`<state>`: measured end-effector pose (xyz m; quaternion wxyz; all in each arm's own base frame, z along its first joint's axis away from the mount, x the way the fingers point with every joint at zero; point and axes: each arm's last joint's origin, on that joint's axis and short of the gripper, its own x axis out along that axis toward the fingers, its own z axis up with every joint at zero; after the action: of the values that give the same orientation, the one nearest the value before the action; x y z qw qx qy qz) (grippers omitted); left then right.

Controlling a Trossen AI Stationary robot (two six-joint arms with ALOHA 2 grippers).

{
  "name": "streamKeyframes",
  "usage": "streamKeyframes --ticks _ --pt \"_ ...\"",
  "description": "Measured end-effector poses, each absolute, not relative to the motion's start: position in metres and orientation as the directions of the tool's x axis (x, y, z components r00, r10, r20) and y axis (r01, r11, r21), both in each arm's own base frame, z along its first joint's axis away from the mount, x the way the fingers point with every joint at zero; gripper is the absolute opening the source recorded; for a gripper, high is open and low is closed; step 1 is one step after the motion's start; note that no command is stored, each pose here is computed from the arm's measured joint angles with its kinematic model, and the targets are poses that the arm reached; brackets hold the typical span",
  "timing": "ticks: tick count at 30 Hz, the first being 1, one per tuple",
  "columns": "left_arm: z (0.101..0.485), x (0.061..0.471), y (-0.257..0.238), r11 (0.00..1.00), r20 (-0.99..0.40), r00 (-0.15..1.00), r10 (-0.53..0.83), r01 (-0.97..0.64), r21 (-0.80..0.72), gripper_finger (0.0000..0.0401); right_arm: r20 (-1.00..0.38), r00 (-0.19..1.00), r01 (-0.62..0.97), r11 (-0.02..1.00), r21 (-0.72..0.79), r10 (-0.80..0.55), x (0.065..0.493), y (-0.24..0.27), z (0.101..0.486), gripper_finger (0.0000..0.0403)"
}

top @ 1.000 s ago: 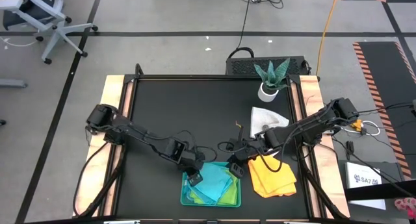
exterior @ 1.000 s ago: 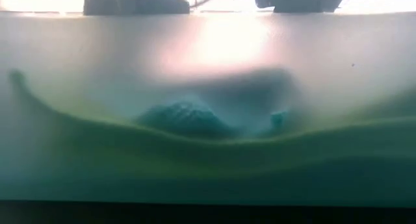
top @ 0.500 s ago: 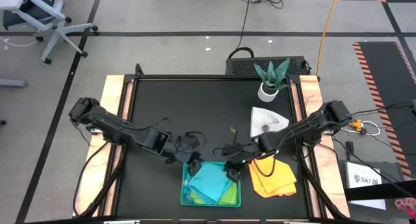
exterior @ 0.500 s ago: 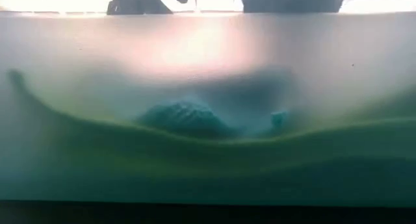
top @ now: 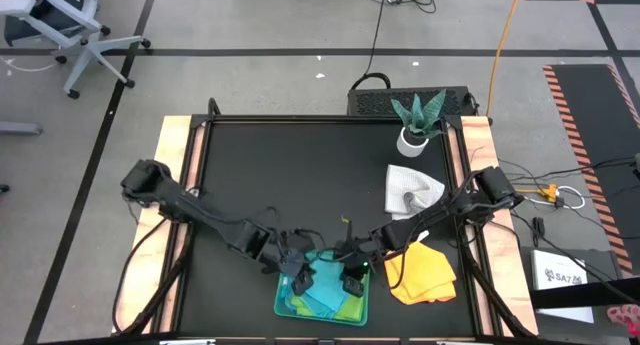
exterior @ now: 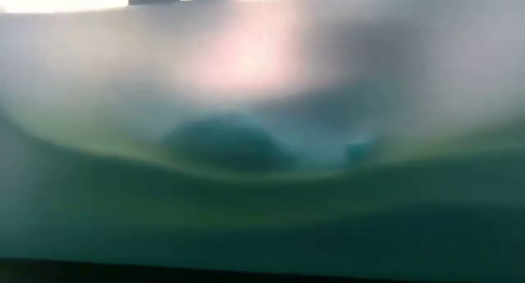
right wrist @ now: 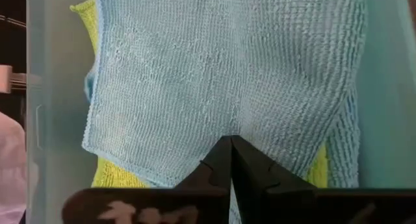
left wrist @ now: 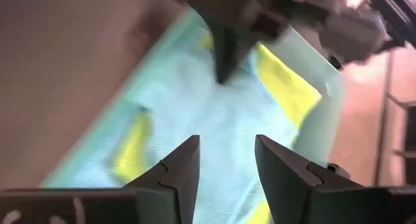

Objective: Fold microfiber towels
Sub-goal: Put the folded blue microfiber cloth into the green transparent bin, then fold the gray microfiber cloth

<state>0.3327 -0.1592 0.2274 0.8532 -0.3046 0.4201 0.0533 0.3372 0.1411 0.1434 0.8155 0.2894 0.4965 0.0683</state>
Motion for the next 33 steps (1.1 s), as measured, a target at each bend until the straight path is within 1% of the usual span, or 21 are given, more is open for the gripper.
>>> streamKeyframes --ticks 3,9,12,14,16,18,20,23,25,27,29,31,33 --pt "0.212 0.335 -0.171 0.801 -0.771 0.602 -0.209 -0.347 -0.489 0.0149 -0.751 0.52 0.163 0.816 0.555 0.407 0.336 0.14 0.154 0.0001" --pt "0.19 0.334 -0.187 0.797 -0.806 0.542 -0.238 -0.365 -0.481 0.0149 -0.635 0.63 0.069 0.783 0.618 0.446 0.327 0.136 0.205 0.0001" --pt "0.182 0.327 -0.19 0.819 -0.846 0.487 -0.217 -0.381 -0.429 0.0149 -0.571 0.694 0.013 0.785 0.619 0.438 0.321 0.133 0.23 0.0001" --pt "0.179 0.328 -0.19 0.825 -0.855 0.483 -0.189 -0.394 -0.405 0.0149 -0.547 0.726 -0.004 0.798 0.603 0.417 0.316 0.13 0.242 0.0001" --pt "0.175 0.324 -0.187 0.835 -0.879 0.453 -0.149 -0.418 -0.357 0.0149 -0.528 0.753 -0.013 0.812 0.584 0.392 0.312 0.127 0.252 0.0001" --pt "0.179 0.328 -0.182 0.829 -0.867 0.476 -0.149 -0.418 -0.372 0.0149 -0.549 0.759 0.011 0.837 0.548 0.35 0.305 0.123 0.257 0.0001" --pt "0.193 0.328 -0.177 0.835 -0.845 0.513 -0.152 -0.39 -0.387 0.0149 -0.593 0.751 0.067 0.86 0.506 0.291 0.299 0.118 0.258 0.0" --pt "0.22 0.329 -0.168 0.852 -0.778 0.615 -0.133 -0.33 -0.407 0.0149 -0.713 0.68 0.201 0.891 0.407 0.172 0.284 0.109 0.253 0.0" --pt "0.237 0.324 -0.156 0.881 -0.75 0.657 -0.07 -0.312 -0.356 0.0149 -0.78 0.619 0.301 0.89 0.343 0.091 0.273 0.102 0.251 0.0" --pt "0.259 0.322 -0.145 0.898 -0.684 0.73 -0.003 -0.299 -0.323 0.0149 -0.849 0.529 0.397 0.879 0.263 0.015 0.261 0.093 0.247 0.0" --pt "0.274 0.314 -0.13 0.919 -0.652 0.751 0.104 -0.324 -0.227 0.0149 -0.897 0.44 0.474 0.858 0.195 -0.039 0.253 0.086 0.242 0.0" --pt "0.289 0.311 -0.117 0.922 -0.593 0.781 0.197 -0.353 -0.159 0.0149 -0.936 0.343 0.516 0.849 0.115 -0.081 0.246 0.08 0.238 0.0" --pt "0.298 0.304 -0.102 0.92 -0.574 0.765 0.292 -0.389 -0.05 0.0149 -0.956 0.27 0.531 0.846 0.05 -0.113 0.243 0.076 0.232 0.0"
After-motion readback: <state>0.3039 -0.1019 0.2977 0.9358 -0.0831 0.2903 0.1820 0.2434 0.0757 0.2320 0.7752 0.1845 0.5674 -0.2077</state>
